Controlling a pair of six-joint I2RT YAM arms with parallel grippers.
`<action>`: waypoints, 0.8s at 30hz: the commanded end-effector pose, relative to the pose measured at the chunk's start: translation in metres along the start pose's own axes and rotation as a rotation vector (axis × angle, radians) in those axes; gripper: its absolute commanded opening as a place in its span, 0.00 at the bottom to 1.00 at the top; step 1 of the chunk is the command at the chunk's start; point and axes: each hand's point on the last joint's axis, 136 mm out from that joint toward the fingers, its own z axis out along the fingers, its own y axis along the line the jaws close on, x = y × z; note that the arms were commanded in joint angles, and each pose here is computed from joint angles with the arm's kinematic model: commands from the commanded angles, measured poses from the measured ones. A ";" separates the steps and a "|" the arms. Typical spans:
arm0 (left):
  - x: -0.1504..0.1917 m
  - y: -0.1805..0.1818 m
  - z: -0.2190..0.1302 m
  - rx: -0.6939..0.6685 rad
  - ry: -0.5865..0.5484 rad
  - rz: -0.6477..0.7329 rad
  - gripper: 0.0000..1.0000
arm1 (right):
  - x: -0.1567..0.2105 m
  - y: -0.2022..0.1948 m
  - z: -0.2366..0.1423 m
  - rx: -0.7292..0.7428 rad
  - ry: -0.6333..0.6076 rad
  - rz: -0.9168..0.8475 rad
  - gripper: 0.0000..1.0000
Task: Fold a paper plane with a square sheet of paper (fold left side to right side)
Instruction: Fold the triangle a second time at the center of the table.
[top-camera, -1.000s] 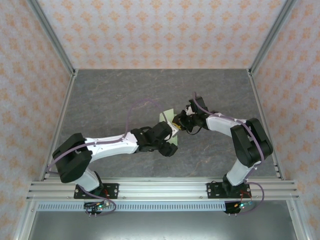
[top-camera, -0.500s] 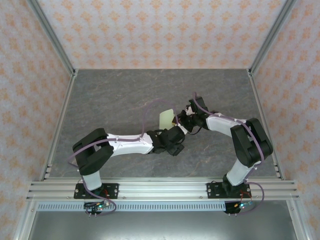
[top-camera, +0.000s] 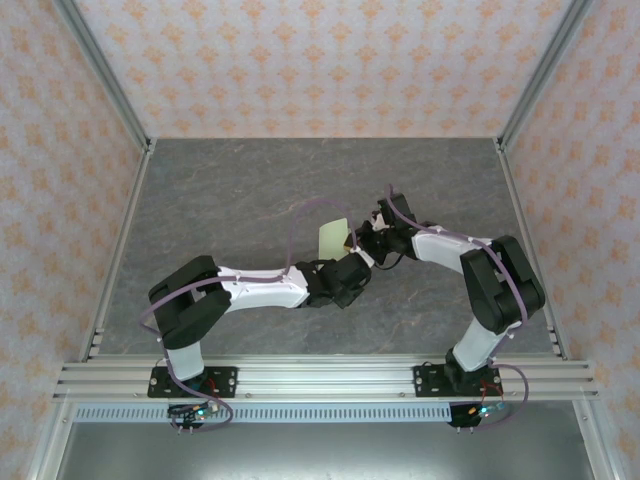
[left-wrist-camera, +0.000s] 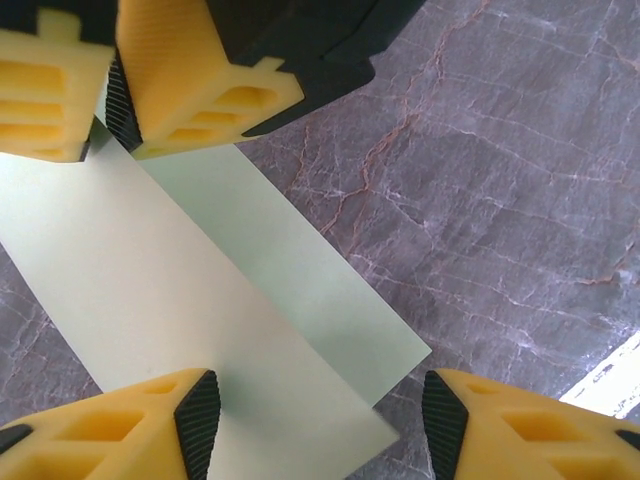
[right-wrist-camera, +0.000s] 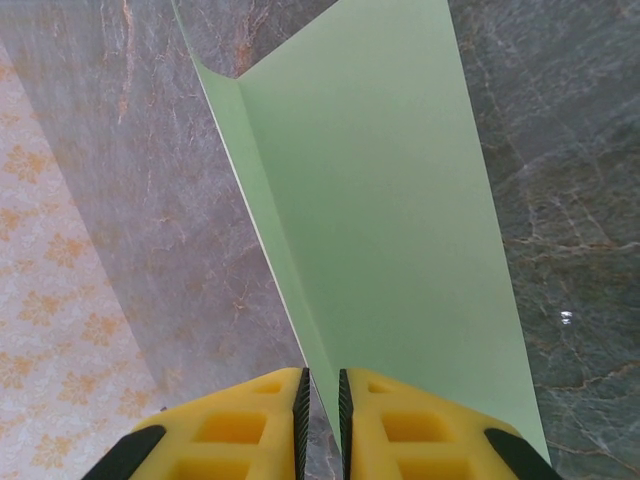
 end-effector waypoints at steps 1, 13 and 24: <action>-0.007 -0.004 -0.011 0.027 -0.033 -0.002 0.52 | -0.005 -0.004 0.002 0.030 -0.010 0.001 0.20; -0.009 -0.002 -0.016 0.029 -0.039 -0.013 0.22 | -0.005 -0.005 0.001 0.040 -0.009 -0.007 0.20; -0.005 -0.001 -0.020 0.037 -0.033 -0.034 0.04 | -0.011 0.006 -0.006 0.021 -0.038 -0.045 0.21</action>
